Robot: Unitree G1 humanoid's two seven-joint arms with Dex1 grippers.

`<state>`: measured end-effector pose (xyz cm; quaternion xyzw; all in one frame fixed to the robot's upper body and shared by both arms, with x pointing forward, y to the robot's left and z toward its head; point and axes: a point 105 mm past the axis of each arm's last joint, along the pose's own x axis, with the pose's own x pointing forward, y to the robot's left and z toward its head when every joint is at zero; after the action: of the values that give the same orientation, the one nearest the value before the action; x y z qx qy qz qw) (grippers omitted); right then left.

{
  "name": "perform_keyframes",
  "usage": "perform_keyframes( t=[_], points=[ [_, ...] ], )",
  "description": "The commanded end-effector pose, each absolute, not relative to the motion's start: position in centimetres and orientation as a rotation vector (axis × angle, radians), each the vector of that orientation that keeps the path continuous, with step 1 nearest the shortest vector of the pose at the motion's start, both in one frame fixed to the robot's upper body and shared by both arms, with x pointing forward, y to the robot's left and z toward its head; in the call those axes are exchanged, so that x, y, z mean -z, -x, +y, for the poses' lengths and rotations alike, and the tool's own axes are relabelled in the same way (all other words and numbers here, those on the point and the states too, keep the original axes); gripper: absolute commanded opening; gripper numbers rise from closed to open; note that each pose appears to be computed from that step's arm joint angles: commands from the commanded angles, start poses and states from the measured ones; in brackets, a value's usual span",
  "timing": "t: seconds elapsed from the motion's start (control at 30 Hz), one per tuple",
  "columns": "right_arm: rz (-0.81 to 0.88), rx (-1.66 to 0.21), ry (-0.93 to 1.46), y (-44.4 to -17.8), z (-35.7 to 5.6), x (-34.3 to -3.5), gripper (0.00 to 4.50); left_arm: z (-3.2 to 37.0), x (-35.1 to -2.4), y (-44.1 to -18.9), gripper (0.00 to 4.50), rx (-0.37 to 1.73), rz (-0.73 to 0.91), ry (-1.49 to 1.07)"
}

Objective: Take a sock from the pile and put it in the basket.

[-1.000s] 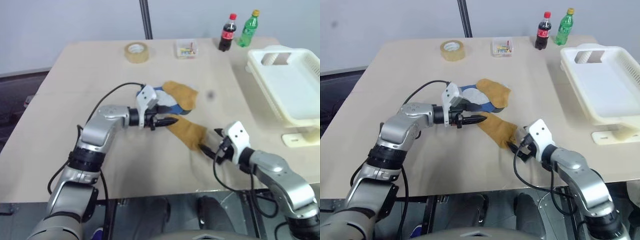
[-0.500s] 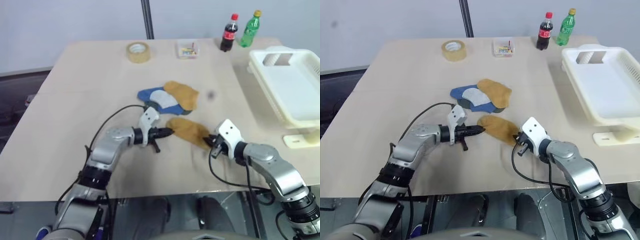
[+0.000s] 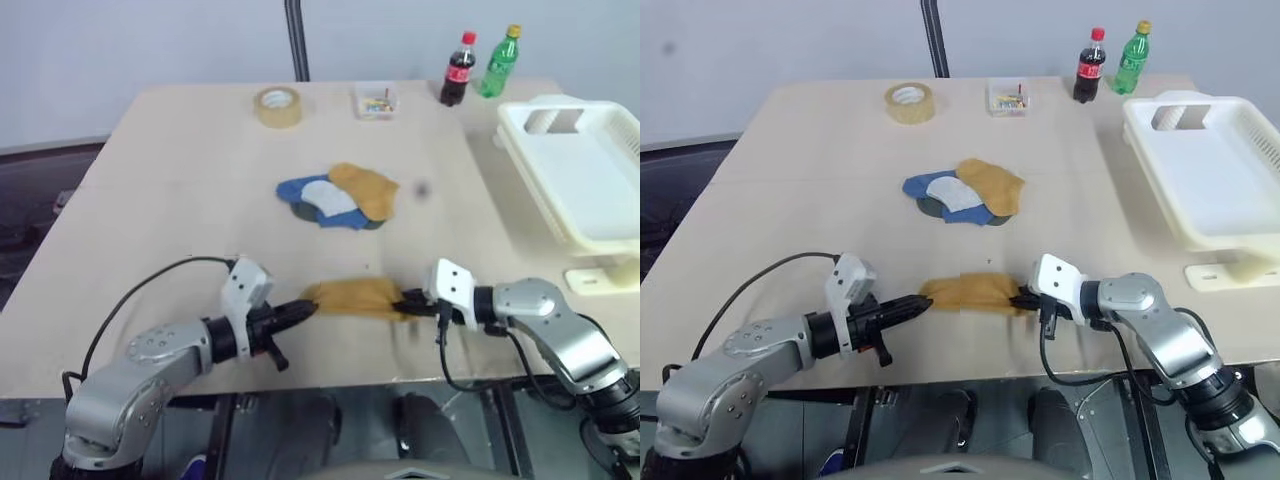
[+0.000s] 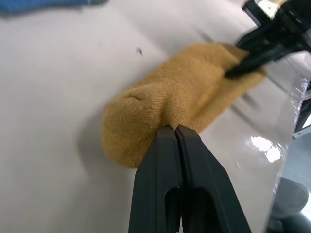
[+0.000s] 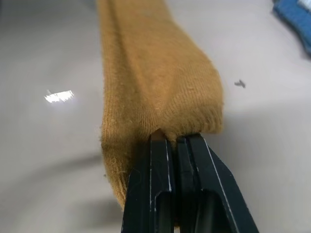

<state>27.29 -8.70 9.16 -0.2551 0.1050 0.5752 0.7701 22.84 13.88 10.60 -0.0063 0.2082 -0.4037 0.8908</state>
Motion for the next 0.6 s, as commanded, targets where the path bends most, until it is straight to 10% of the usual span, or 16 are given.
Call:
perform_keyframes(
  t=[0.03, 0.2, 0.4, 0.6],
  points=[
    [0.154, -1.232, 0.607, -28.5, -8.6, -10.0, 0.69, 13.2, -11.0, -22.8, 0.95, 0.830, 0.401, 0.018],
    [0.104, -1.227, 0.638, -29.1, -9.2, -10.8, 2.60, 14.0, -11.7, -23.3, 3.05, 0.786, 0.308, 0.036],
    [0.066, -1.234, 0.487, -29.3, -9.2, -14.4, 2.60, 16.5, -13.5, -24.1, 3.05, 0.763, 0.175, -0.002],
    [-0.044, -0.946, 0.589, -37.4, -6.8, -15.7, 2.60, 18.3, -14.9, -26.5, 3.05, 0.691, 0.065, -0.061]
  ],
)
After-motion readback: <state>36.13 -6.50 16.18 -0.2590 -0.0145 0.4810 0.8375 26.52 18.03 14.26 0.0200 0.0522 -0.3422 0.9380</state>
